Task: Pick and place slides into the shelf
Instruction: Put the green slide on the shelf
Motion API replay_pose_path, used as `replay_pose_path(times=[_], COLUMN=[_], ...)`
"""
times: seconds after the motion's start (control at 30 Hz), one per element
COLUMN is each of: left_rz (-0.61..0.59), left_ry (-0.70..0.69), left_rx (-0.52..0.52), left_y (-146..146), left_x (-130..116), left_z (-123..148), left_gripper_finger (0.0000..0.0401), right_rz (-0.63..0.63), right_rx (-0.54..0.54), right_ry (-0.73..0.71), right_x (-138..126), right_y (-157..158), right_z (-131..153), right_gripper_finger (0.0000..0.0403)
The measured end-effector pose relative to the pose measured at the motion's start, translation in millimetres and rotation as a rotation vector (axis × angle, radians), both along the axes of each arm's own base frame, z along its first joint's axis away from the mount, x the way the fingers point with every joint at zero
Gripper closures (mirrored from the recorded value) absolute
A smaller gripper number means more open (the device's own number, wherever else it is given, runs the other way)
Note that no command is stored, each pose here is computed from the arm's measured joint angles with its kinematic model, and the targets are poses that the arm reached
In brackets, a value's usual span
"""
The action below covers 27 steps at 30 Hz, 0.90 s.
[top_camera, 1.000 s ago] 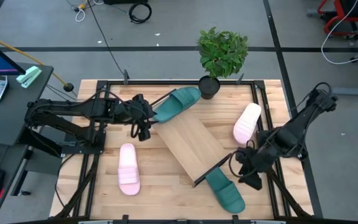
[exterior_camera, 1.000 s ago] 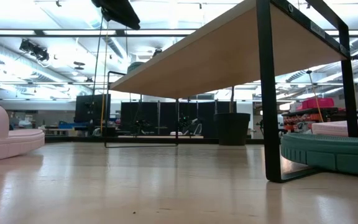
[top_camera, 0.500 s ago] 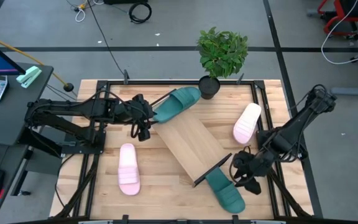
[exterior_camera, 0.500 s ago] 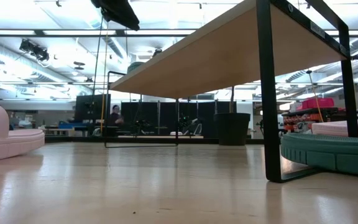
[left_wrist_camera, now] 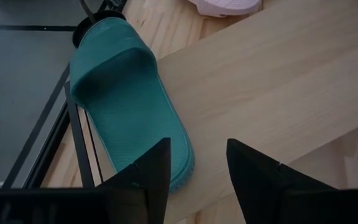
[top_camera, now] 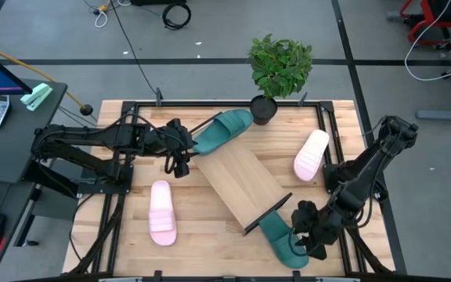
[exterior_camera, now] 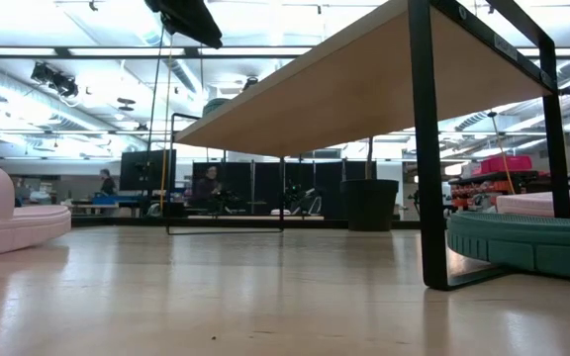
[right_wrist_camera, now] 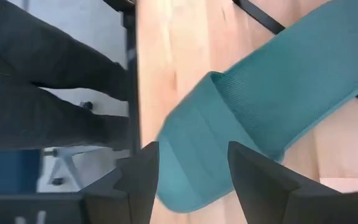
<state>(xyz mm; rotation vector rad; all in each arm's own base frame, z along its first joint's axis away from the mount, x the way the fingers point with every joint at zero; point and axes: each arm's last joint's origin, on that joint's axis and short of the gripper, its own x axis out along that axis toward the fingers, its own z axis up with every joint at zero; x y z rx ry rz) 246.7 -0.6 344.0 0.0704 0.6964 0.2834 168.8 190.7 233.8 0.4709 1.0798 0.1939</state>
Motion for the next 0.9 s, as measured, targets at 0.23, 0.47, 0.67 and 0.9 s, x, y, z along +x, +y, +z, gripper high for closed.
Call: replay_pose_path(times=[0.23,0.47,0.67,0.9], left_rz=[0.000,0.000,-0.001,-0.001], left_ry=[-0.001,0.000,0.000,-0.001], left_rx=[-0.001,0.000,0.001,0.000], left_y=[0.0,0.0,0.0,0.0], left_x=[0.0,0.0,0.0,0.1], left_z=[0.0,0.0,0.1,0.1], left_gripper_finger=[0.0239,0.0239,0.0239,0.0239], right_rz=[0.053,0.079,0.115,0.132], right_rx=[-0.129,-0.203,-0.237,-0.274], right_ry=[0.028,0.029,0.013,0.015], right_x=[2.7,6.4,7.9,12.6], right_y=[10.6,13.3,11.9,5.3], right_z=[-23.2,-34.6,-35.6,-36.4], right_gripper_finger=[0.0205,0.0205,0.0205,0.0205])
